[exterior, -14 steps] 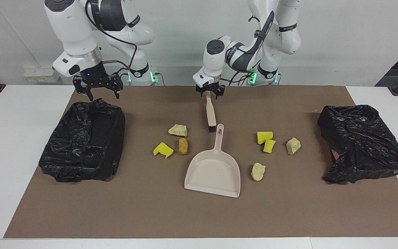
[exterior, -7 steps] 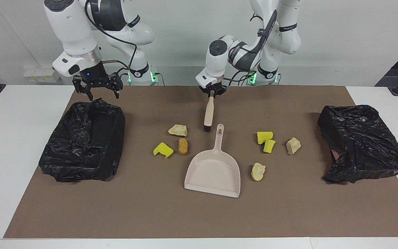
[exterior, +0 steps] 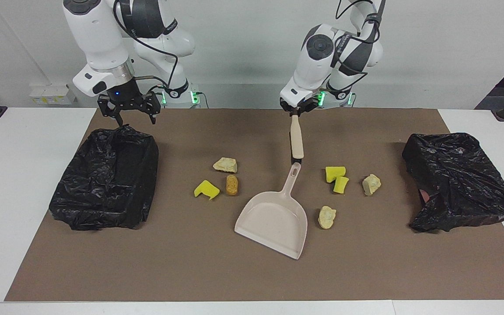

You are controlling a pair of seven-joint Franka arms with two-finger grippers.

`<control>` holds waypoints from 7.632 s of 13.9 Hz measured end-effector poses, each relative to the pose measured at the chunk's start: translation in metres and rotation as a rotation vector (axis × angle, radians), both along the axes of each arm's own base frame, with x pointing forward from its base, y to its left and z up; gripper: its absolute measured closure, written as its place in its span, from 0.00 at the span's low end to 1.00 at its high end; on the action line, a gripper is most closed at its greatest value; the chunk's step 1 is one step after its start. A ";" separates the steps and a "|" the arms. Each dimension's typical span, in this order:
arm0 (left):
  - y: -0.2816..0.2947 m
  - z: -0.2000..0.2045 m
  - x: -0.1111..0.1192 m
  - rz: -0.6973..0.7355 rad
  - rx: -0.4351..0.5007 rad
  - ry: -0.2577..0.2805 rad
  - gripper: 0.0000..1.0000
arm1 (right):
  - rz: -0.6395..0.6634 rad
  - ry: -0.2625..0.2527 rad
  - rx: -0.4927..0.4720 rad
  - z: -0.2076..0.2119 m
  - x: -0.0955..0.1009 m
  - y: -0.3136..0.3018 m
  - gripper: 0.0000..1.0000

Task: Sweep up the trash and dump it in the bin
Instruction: 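Grasp the brush with the left gripper while the right gripper grasps the dustpan, then sweep the scraps into the dustpan with the left gripper's brush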

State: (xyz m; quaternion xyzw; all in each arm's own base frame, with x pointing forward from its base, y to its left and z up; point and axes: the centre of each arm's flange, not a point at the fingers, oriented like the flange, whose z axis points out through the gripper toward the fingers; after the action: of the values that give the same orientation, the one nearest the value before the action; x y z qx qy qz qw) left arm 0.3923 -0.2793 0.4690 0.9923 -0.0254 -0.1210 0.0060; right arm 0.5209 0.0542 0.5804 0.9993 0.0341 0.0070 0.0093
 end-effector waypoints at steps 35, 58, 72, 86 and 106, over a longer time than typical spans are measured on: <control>0.191 -0.108 0.070 -0.167 -0.026 0.008 0.74 | -0.224 -0.100 0.146 -0.187 0.050 0.396 0.68; 0.153 -0.098 0.210 -0.699 -0.071 -0.233 0.74 | 1.109 0.136 0.093 -0.216 -0.075 0.288 0.68; 0.106 -0.123 0.196 -1.208 -0.038 0.018 0.74 | 1.089 0.138 0.094 -0.217 -0.076 0.289 0.68; 0.107 -0.076 0.125 -0.833 0.060 0.150 0.74 | 1.112 0.130 0.097 -0.217 -0.075 0.290 0.68; 0.011 -0.131 -0.030 -0.311 -0.079 0.073 0.74 | 1.165 0.133 0.110 -0.231 -0.077 0.297 0.68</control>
State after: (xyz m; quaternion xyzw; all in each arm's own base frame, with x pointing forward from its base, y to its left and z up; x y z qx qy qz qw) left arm 0.3619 -0.2683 0.3376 0.9703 -0.1833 -0.1554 0.0269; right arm 0.4443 0.3511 0.3496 0.8132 0.5776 -0.0499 -0.0501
